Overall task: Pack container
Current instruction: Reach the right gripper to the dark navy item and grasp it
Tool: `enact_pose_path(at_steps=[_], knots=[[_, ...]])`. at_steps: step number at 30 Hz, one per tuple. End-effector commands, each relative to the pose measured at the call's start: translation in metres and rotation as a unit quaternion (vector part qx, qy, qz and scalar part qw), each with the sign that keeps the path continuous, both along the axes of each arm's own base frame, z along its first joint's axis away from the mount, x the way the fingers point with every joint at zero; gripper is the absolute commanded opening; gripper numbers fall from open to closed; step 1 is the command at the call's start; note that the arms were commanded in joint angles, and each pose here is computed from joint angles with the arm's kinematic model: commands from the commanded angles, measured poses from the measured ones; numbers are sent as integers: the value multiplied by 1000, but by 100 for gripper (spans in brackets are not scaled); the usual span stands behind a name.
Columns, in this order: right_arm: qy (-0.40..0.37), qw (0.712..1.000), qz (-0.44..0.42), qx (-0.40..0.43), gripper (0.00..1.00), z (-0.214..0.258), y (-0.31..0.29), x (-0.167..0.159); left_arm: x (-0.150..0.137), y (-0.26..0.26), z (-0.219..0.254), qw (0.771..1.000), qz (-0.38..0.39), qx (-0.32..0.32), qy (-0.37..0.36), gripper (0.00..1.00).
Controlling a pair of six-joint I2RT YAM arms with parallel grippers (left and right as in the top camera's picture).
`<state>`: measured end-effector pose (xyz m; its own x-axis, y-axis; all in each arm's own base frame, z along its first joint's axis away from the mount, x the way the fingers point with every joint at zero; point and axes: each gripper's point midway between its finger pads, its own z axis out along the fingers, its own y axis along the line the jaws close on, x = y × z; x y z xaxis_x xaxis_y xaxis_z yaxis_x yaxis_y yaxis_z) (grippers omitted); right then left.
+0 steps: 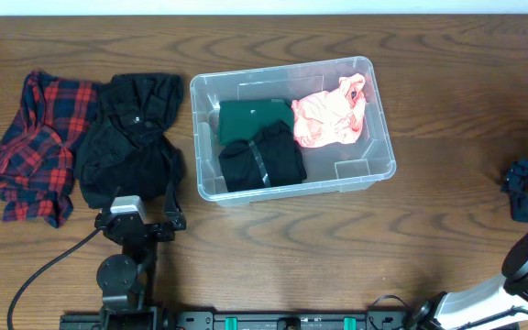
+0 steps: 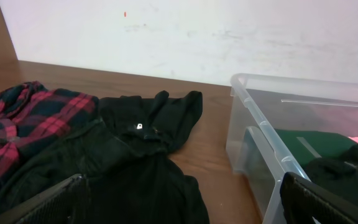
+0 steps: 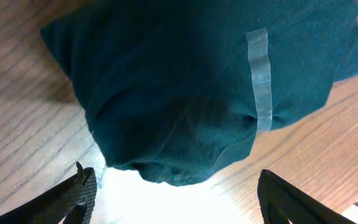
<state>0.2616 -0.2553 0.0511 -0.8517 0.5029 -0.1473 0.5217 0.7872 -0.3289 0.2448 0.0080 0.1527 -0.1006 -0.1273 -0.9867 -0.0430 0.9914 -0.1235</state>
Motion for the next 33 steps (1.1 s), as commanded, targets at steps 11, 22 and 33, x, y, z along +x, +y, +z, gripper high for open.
enact_pose_path(at_steps=[11,22,33], knots=[[-44,994,89,55,73,-17,8,27,-1,0,-16,1000,0,-7,24,98],[-4,994,82,69,57,-48,7,18,-1,0,-16,1000,0,-7,24,98],[-19,998,11,57,1,-38,6,21,-1,0,-16,1000,0,-7,24,98]])
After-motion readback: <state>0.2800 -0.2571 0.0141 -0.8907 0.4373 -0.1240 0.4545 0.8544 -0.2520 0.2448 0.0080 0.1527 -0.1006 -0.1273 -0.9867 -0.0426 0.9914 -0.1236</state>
